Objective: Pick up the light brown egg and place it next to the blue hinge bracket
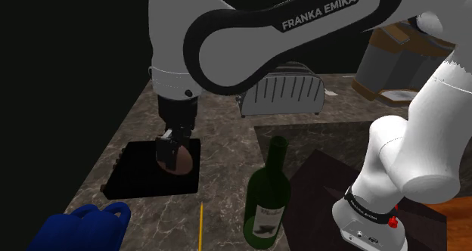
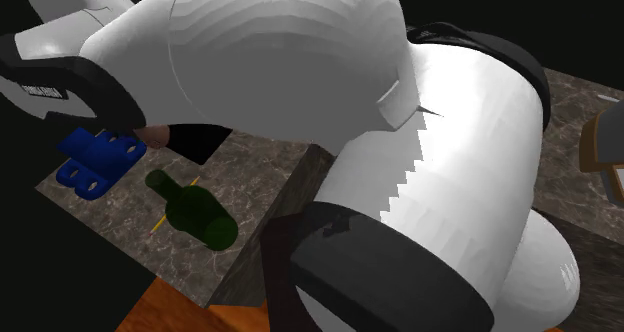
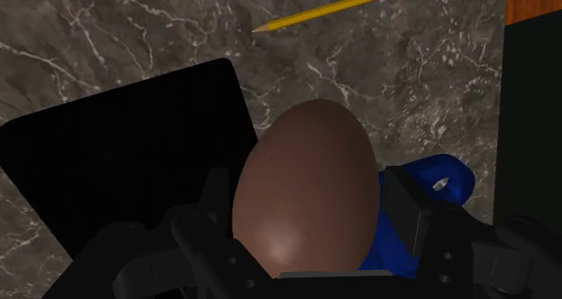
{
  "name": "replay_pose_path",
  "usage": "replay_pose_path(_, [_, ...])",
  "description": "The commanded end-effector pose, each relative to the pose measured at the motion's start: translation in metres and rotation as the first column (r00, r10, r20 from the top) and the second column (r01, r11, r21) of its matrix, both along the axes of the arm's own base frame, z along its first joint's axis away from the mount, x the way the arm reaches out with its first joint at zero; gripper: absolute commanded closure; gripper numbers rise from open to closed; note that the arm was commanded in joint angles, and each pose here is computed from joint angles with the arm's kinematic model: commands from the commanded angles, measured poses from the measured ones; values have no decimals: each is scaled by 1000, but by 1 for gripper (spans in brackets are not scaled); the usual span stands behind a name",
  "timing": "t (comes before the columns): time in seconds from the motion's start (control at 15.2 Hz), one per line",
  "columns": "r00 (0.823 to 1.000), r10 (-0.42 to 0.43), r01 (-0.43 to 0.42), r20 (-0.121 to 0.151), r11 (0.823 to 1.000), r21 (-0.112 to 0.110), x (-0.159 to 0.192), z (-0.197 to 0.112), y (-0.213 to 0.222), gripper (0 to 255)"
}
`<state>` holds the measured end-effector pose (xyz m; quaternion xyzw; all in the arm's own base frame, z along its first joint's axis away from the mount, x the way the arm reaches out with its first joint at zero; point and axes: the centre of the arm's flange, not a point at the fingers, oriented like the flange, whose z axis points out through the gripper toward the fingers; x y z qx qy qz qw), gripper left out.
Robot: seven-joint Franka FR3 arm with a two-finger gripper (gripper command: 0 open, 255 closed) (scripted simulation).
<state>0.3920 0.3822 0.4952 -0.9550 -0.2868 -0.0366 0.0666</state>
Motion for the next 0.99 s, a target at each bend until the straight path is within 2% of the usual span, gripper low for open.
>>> replay_pose_path(0.0, [1000,-3,3,0,1000,0,-11,2,24,255])
replay_pose_path(0.92, [1000,-3,3,0,1000,0,-83,2,194,255])
